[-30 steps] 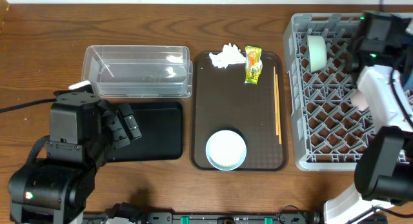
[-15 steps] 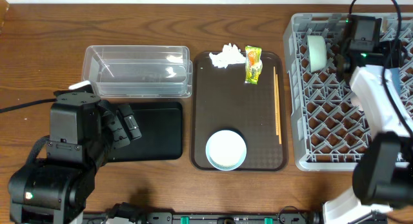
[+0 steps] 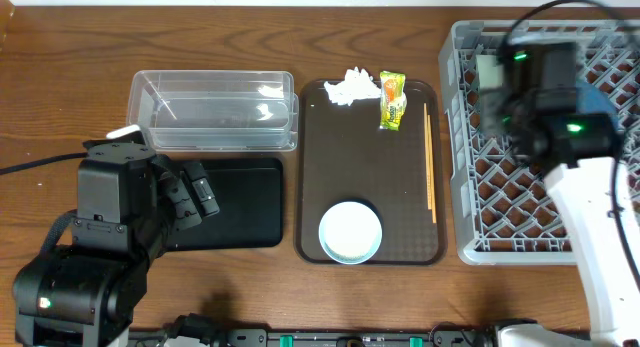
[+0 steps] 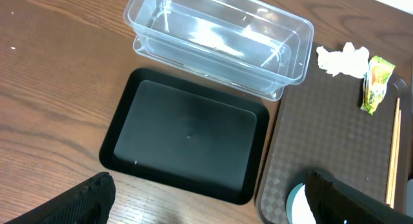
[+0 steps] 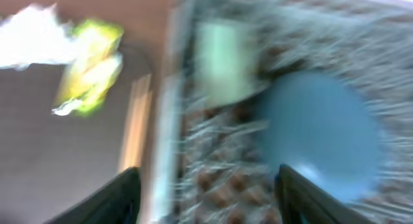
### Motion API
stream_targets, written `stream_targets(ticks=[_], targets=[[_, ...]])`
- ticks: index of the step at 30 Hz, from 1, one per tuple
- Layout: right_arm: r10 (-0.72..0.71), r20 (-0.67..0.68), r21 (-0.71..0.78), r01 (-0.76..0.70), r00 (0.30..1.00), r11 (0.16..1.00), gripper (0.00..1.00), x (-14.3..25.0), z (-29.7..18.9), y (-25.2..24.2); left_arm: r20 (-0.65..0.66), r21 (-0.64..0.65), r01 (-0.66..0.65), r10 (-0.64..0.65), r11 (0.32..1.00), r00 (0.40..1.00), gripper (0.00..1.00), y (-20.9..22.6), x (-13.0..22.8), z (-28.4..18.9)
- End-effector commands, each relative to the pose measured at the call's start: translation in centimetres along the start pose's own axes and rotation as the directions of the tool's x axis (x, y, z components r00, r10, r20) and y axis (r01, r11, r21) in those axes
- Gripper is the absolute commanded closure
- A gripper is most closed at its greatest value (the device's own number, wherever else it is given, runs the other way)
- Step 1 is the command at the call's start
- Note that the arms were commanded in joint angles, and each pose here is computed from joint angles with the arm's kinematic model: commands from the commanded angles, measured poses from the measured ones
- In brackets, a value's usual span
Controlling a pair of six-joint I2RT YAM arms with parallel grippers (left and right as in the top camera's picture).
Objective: Sort waste into correct bins and load items into the dishwasher rack
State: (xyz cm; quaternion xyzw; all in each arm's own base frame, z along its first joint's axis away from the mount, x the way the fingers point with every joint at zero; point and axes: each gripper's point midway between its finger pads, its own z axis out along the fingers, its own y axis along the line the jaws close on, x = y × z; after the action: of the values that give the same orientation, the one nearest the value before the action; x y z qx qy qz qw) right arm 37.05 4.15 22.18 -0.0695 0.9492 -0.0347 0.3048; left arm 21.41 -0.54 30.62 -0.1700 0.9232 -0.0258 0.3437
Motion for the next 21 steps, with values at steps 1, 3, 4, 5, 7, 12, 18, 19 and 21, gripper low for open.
stream_targets(ticks=[1,3,4,5,7,12,18,19,21], targets=[[0.033,-0.129,-0.224,-0.062,0.991,0.973,0.43,2.6,0.8,7.0,0.009,-0.016,0.009,-0.009,1.000,1.000,0.04,0.3,-0.1,0.0],[-0.013,-0.201,-0.268,-0.042,0.980,0.963,0.44,4.5,1.7,9.7,0.009,-0.016,0.009,-0.009,1.000,1.000,0.04,0.3,-0.1,0.0],[-0.027,-0.239,-0.275,-0.041,0.971,0.960,0.45,5.7,2.4,11.0,0.009,-0.016,0.009,-0.009,1.000,1.000,0.04,0.3,-0.1,0.0],[-0.037,-0.276,-0.272,-0.041,0.960,0.962,0.47,6.8,3.1,12.0,0.009,-0.016,0.009,-0.009,1.000,1.000,0.04,0.3,-0.1,0.0],[-0.021,-0.343,-0.203,-0.052,0.939,0.978,0.50,8.9,4.9,12.8,0.010,-0.015,0.009,-0.009,1.000,1.000,0.04,0.3,-0.2,-0.1],[0.152,-0.376,0.077,-0.132,0.914,0.988,0.55,10.9,10.1,10.7,0.010,-0.016,0.009,-0.009,1.000,1.000,0.04,0.3,-0.1,0.0],[0.199,-0.386,0.110,-0.169,0.901,0.979,0.55,11.3,14.7,9.7,0.009,-0.016,0.009,-0.009,1.000,1.000,0.04,0.3,-0.1,0.0],[0.193,-0.394,0.106,-0.164,0.898,0.981,0.56,11.5,15.1,9.6,0.010,-0.016,0.009,-0.009,1.000,1.000,0.04,0.3,-0.1,0.0],[0.181,-0.412,0.103,-0.152,0.893,0.983,0.57,12.0,15.9,9.3,0.010,-0.016,0.009,-0.009,1.000,1.000,0.04,0.3,-0.1,0.0]])
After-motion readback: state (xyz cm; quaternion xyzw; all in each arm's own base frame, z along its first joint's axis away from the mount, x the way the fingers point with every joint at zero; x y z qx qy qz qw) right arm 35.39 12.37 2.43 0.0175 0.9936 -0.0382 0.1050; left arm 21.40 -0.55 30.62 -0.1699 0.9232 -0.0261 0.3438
